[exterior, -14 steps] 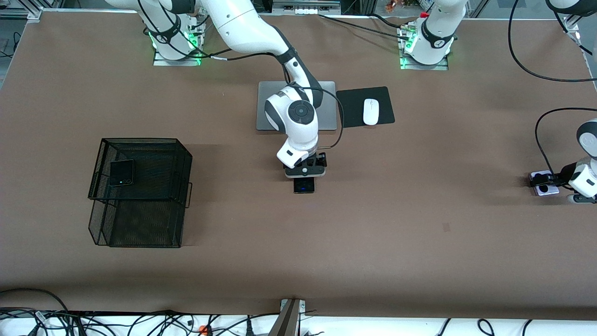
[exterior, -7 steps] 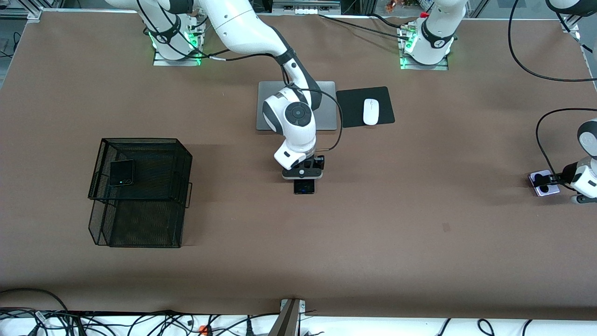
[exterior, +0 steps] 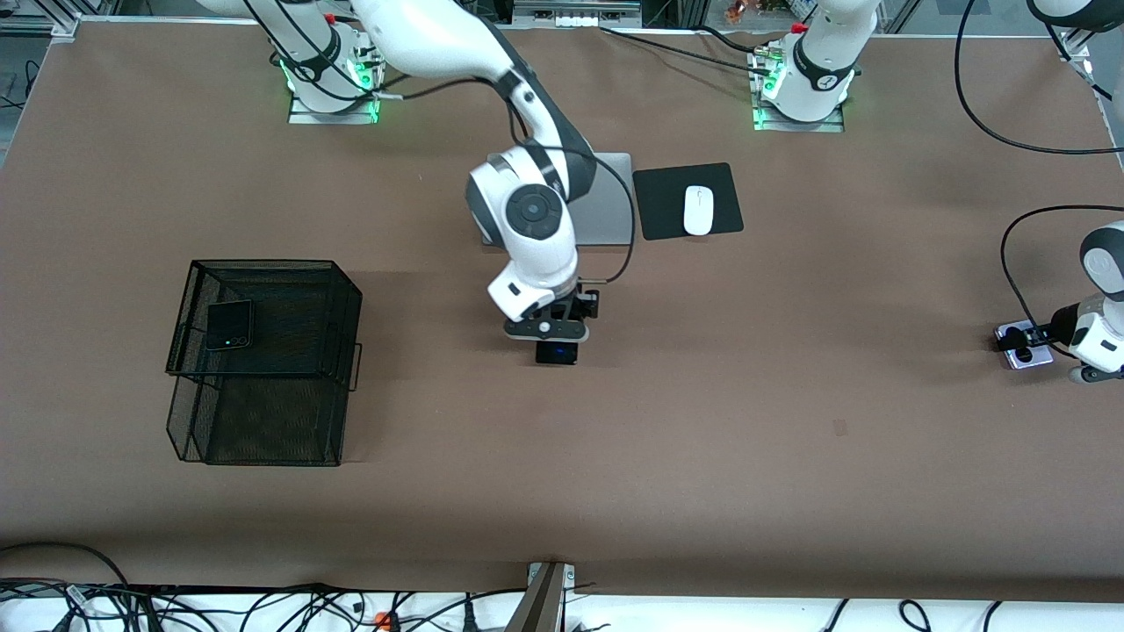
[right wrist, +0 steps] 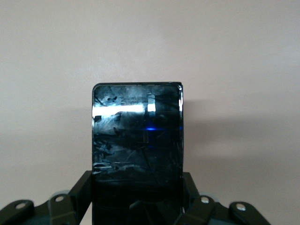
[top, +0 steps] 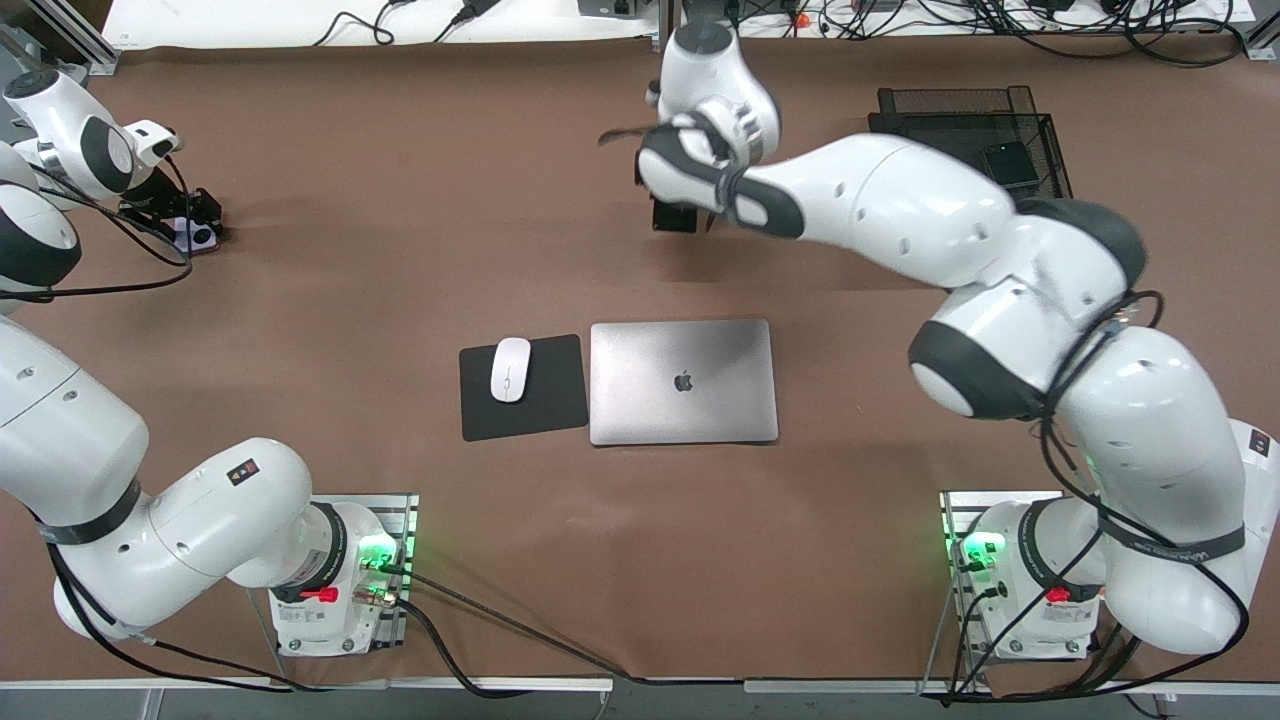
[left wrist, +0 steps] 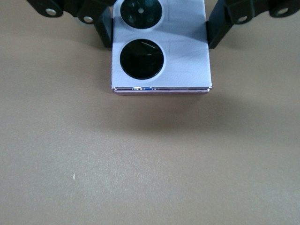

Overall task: Place phones with both arms
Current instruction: 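Lift the tall phone with the right gripper while the left gripper lifts the white phone, then lower the tall phone into the basket while the left gripper carries the white phone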

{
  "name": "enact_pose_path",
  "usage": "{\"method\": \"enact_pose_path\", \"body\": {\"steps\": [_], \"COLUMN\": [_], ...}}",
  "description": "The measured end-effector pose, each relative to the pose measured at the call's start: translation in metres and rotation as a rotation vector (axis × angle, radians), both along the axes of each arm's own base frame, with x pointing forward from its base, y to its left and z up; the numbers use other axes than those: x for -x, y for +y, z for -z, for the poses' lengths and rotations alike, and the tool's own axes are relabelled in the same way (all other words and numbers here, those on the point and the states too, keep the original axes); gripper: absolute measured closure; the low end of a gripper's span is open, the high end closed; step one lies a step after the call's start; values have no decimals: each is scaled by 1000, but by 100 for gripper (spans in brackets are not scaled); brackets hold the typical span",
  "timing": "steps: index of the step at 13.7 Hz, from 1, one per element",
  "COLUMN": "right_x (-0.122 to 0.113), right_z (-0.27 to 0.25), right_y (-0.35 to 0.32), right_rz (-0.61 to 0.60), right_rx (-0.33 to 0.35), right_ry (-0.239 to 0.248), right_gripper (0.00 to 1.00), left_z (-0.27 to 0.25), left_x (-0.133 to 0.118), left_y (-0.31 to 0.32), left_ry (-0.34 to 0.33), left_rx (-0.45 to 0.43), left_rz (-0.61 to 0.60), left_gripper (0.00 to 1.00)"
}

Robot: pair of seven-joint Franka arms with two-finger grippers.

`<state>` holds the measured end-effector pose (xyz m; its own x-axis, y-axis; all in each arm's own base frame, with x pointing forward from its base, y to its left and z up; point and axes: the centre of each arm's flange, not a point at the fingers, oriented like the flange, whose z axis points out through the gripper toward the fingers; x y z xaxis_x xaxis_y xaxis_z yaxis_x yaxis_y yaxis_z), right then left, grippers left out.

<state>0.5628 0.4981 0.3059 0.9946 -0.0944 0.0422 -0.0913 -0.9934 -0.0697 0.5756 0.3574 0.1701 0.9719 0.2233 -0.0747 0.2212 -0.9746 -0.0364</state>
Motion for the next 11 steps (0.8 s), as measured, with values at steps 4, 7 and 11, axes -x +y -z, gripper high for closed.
{"method": "enact_pose_path", "body": {"steps": [4, 7, 11], "right_x": [-25, -50, -54], "right_z": [-92, -118, -124], "right_y": [-77, -181, -336], "right_rz": [-26, -81, -160], "right_rx": [48, 82, 57], "right_ry": [66, 105, 154], "right_gripper": [21, 21, 21], "left_z": [-5, -46, -129], "left_x": [-3, -22, -58], "left_y": [-2, -20, -99], "left_ry": [0, 8, 62], "left_rx": [-1, -20, -39], "left_rz": [7, 55, 172], "left_gripper": [17, 17, 17]}}
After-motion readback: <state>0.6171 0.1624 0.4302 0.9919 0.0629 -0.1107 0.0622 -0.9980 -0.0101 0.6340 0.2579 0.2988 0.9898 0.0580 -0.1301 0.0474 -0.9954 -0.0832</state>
